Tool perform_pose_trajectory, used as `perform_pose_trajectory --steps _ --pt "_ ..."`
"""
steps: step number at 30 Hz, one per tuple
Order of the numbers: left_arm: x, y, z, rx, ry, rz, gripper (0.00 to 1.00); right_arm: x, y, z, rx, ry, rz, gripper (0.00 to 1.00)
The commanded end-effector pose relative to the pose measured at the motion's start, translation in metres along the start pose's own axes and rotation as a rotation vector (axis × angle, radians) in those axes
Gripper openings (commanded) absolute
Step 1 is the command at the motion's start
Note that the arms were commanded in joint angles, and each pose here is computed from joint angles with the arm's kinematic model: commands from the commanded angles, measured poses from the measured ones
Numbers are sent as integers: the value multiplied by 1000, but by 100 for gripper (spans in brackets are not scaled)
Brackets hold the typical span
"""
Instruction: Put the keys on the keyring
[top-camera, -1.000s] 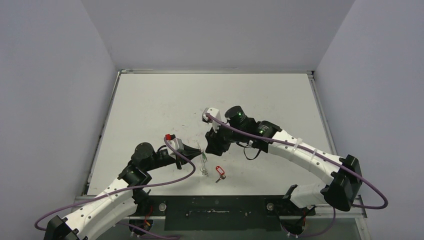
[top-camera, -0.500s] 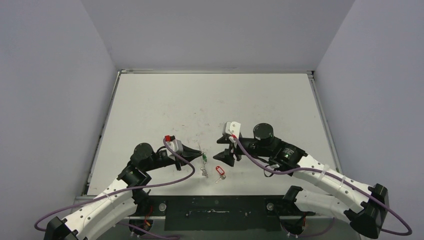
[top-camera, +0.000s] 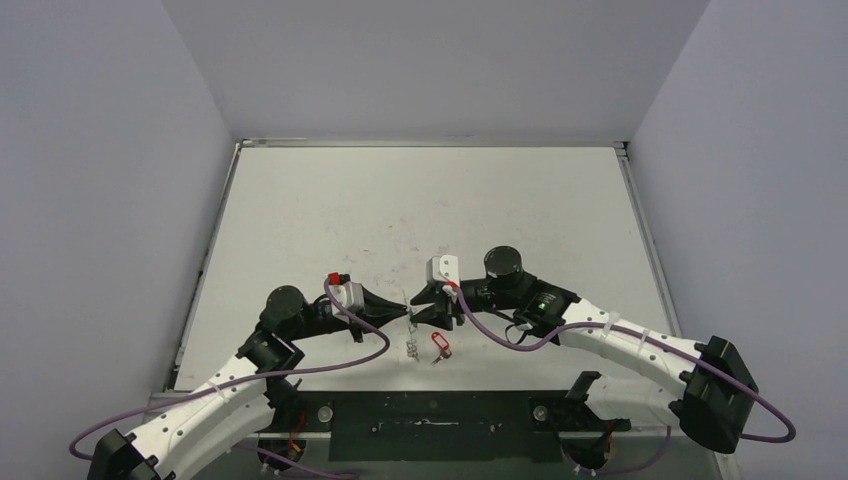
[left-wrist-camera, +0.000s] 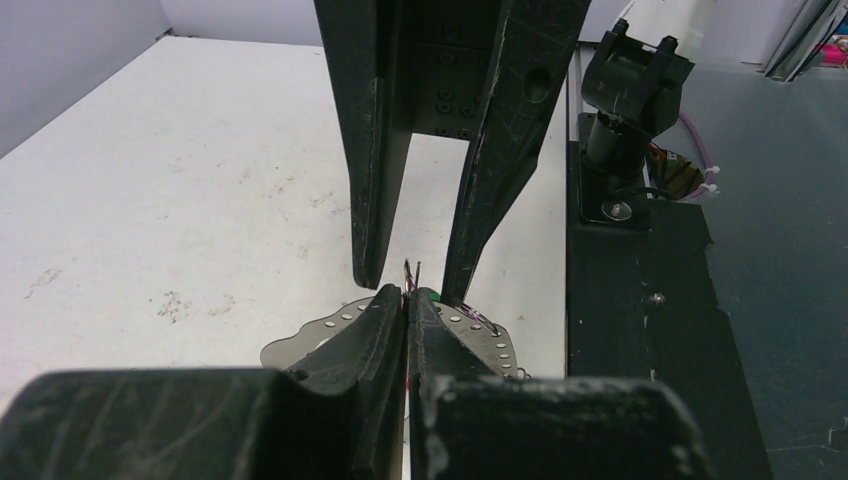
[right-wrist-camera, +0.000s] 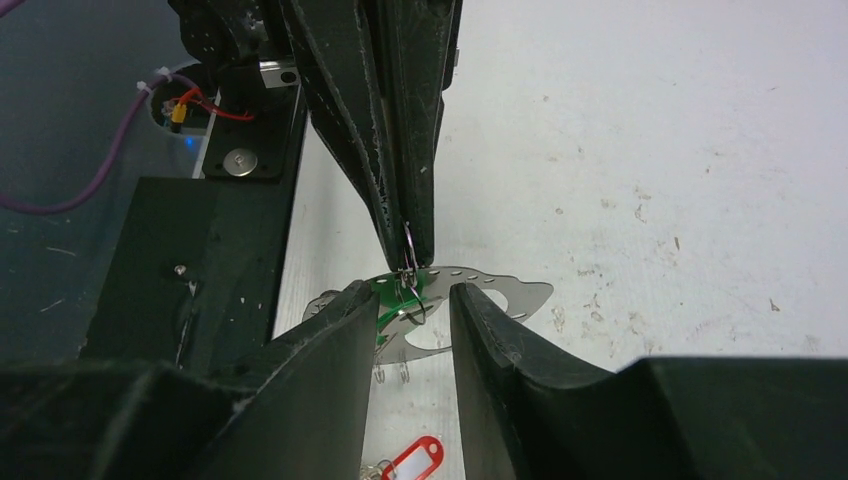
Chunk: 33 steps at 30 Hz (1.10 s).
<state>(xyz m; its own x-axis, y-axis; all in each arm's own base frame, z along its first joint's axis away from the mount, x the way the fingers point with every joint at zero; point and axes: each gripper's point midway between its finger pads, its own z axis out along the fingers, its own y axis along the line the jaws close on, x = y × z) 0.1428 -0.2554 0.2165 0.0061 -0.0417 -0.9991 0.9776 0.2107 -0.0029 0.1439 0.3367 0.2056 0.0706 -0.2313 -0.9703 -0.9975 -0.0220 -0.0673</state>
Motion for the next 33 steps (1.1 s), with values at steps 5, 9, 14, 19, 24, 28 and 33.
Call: perform_pose_trajectory --steps 5,9,14,19,24,28,33 --pt "-21 -8 3 48 -71 46 0 -43 -5 3 -4 -146 -89 23" --pt "-21 -8 3 50 -70 43 0 -44 -6 3 -1 -149 -79 13" --pt "-22 -7 4 50 -73 46 0 -37 -4 2 -15 -110 -85 0" --pt "-20 -5 3 32 -65 47 0 -31 -3 -3 -8 -59 -94 0" --pt "-19 3 0 -16 -44 65 16 -10 -3 -12 -5 94 -57 0" --pt "-20 9 -2 -48 -32 100 27 4 -2 -24 -16 256 -10 0" --pt "-20 11 2 -36 -5 118 36 4 -8 -39 22 382 12 0"
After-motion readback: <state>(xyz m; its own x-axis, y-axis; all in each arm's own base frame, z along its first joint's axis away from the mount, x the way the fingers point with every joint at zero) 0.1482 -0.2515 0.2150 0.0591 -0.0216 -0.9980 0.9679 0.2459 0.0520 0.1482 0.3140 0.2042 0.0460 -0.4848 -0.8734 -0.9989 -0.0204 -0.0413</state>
